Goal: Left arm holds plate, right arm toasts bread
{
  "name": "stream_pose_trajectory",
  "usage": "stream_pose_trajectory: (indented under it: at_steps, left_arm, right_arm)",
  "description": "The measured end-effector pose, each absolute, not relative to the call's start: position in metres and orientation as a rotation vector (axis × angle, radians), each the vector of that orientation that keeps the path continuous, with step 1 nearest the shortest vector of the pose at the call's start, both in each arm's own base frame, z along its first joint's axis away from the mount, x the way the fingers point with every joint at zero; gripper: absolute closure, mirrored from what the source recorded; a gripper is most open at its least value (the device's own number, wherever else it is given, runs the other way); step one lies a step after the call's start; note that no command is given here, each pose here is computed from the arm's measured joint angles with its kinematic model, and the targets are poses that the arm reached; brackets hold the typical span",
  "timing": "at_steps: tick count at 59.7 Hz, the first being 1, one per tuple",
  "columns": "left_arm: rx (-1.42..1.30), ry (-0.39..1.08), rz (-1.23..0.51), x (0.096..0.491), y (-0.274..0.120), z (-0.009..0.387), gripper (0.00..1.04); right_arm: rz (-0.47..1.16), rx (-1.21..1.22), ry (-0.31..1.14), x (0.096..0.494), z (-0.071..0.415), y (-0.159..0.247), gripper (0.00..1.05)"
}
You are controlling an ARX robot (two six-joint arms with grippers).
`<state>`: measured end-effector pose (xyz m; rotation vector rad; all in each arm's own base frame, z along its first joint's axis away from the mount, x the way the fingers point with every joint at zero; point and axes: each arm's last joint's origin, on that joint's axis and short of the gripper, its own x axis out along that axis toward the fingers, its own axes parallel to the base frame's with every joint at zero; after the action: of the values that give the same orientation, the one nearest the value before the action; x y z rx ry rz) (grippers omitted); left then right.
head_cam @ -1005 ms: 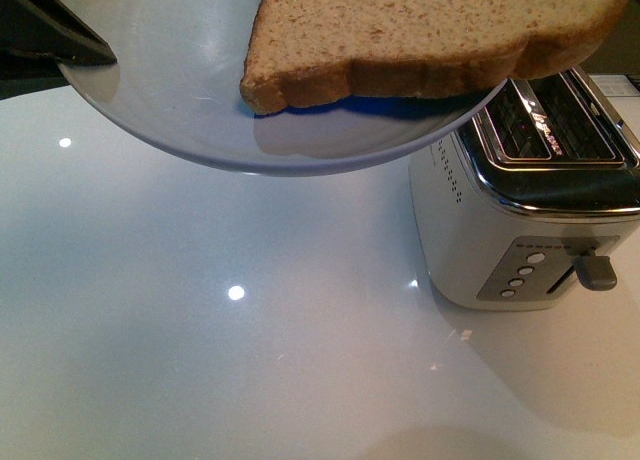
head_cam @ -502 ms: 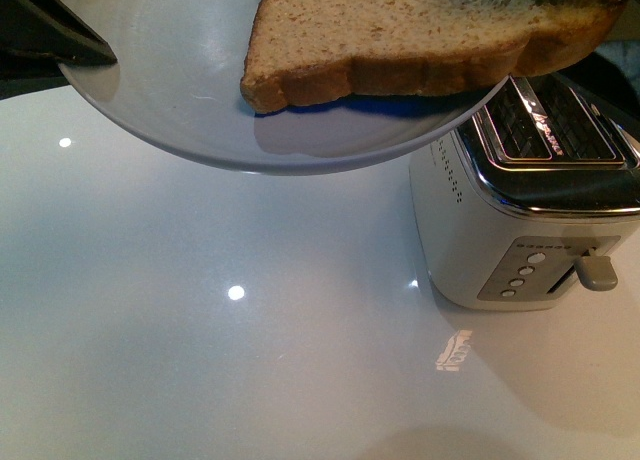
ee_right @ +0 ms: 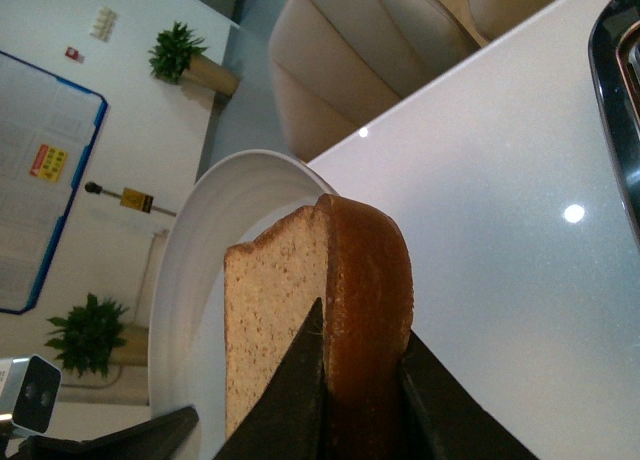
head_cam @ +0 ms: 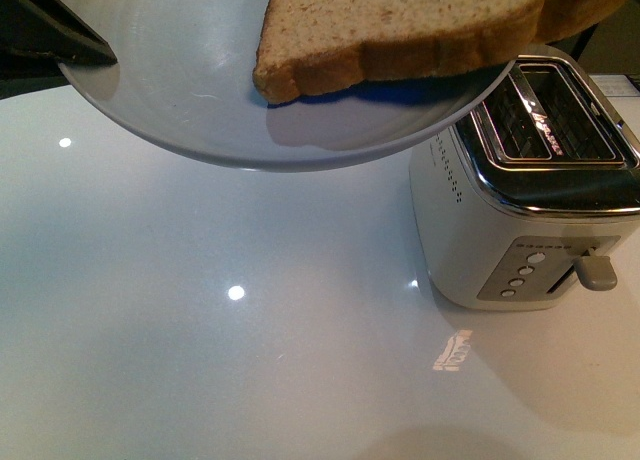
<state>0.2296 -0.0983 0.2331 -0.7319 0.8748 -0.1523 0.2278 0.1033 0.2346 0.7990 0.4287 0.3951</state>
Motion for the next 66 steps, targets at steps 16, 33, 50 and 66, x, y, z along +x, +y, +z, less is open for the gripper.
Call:
stream_pose_trajectory:
  at_steps: [16,33,50,66]
  left_arm:
    - [-0.732,0.875,-0.152,0.230,-0.098,0.233,1.02]
    - [-0.733,0.875,-0.152,0.230,-0.098,0.233,1.02]
    - [-0.733,0.875,-0.152,0.230,-0.098,0.233,1.02]
    - [-0.733,0.876,-0.153,0.230,-0.098,0.233,1.02]
  right_arm:
    - [0.431,0.754,0.327,0.221,0.265,0.099,1.01]
    - [0.259,0.594,0.105,0.226,0.322,0.056,1.01]
    - [0.088,0.276,0.067,0.250,0.338,0.039,1.01]
    - [0.033,-0.002,0.288,0.295,0.271,0.060,1.01]
